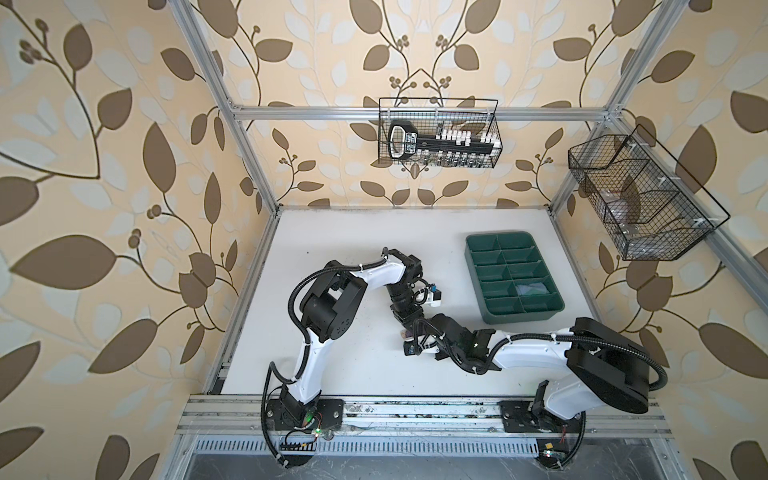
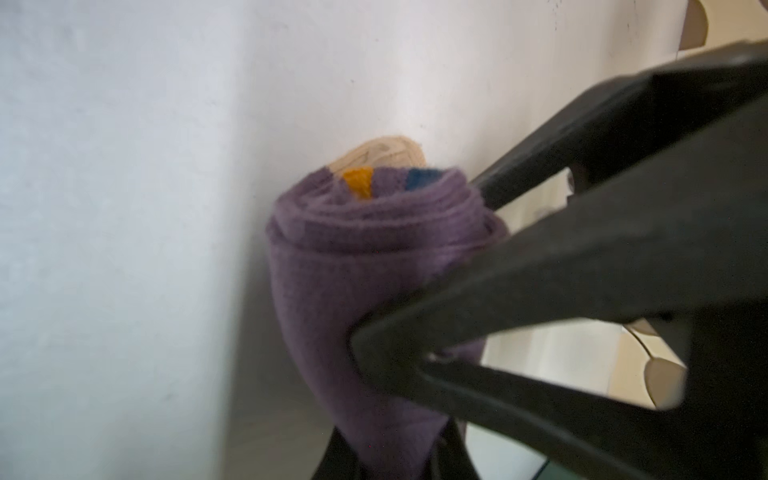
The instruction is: Roll the socks
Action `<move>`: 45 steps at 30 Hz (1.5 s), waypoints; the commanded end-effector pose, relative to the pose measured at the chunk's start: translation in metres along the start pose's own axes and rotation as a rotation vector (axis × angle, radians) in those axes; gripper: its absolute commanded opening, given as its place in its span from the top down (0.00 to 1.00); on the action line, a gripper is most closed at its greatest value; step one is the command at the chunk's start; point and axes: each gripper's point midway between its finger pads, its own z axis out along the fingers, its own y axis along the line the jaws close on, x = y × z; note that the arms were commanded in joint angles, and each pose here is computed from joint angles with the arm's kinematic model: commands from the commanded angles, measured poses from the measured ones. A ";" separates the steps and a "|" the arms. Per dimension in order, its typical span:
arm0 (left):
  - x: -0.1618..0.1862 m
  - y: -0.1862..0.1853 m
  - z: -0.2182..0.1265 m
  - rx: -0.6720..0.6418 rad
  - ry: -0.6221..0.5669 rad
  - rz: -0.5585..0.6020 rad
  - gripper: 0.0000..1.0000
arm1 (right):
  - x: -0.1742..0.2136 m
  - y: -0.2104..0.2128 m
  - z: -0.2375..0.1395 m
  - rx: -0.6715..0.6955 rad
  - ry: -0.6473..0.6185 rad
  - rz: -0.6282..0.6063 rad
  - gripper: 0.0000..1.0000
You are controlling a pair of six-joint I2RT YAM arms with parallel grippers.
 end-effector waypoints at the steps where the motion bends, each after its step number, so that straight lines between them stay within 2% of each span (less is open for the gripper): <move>1: -0.029 0.029 -0.049 -0.295 -0.201 0.079 0.60 | 0.002 0.046 -0.008 -0.257 0.012 0.002 0.95; 4: -0.037 0.044 -0.110 -0.574 -0.397 0.071 0.53 | 0.004 0.059 -0.017 -0.379 0.031 0.042 0.96; 5: -0.034 0.051 -0.131 -0.686 -0.450 0.049 0.47 | 0.004 0.061 -0.020 -0.413 0.031 0.065 0.97; 8: -0.015 0.055 -0.222 -1.075 -0.688 -0.024 0.34 | 0.005 0.064 -0.027 -0.529 0.043 0.139 0.97; 9: -0.002 0.049 -0.248 -1.164 -0.769 -0.041 0.26 | 0.003 0.065 -0.031 -0.579 0.038 0.169 0.96; 11: 0.021 0.033 -0.283 -1.257 -0.908 -0.043 0.02 | 0.001 0.065 -0.035 -0.653 0.028 0.214 0.95; 15: 0.057 0.001 -0.317 -1.324 -1.116 -0.023 0.01 | 0.002 0.056 -0.034 -0.767 0.040 0.294 0.95; 17: 0.065 -0.014 -0.309 -1.256 -1.167 0.016 0.01 | 0.002 0.053 -0.033 -0.830 0.049 0.323 0.94; 18: 0.064 -0.027 -0.299 -1.180 -1.162 0.081 0.01 | 0.001 0.050 -0.032 -0.860 0.055 0.339 0.94; 21: 0.061 -0.076 -0.245 -0.899 -1.000 0.396 0.01 | 0.001 0.043 -0.027 -0.941 0.068 0.381 0.93; 23: 0.065 -0.096 -0.221 -0.818 -0.927 0.506 0.06 | 0.002 0.036 -0.022 -0.968 0.075 0.394 0.92; 25: 0.070 -0.099 -0.193 -0.849 -0.783 0.604 0.09 | 0.007 0.029 -0.013 -0.973 0.110 0.387 0.91; 28: 0.068 -0.091 -0.154 -1.013 -0.559 0.755 0.09 | 0.011 0.020 0.002 -0.975 0.129 0.383 0.89; 30: 0.059 -0.087 -0.129 -1.122 -0.451 0.863 0.07 | 0.012 0.015 0.012 -0.976 0.124 0.397 0.89; 32: 0.047 -0.081 -0.102 -1.168 -0.368 0.937 0.07 | 0.012 0.012 0.018 -0.986 0.125 0.400 0.89; 39: 0.002 -0.037 -0.041 -1.231 -0.309 0.911 0.13 | 0.006 0.008 0.020 -1.005 0.099 0.409 0.88; 41: -0.008 -0.022 -0.031 -1.257 -0.292 0.863 0.16 | 0.005 0.008 0.018 -1.003 0.095 0.409 0.88; 45: -0.022 0.006 -0.035 -1.278 -0.331 0.713 0.20 | 0.006 0.008 0.015 -1.004 0.093 0.413 0.88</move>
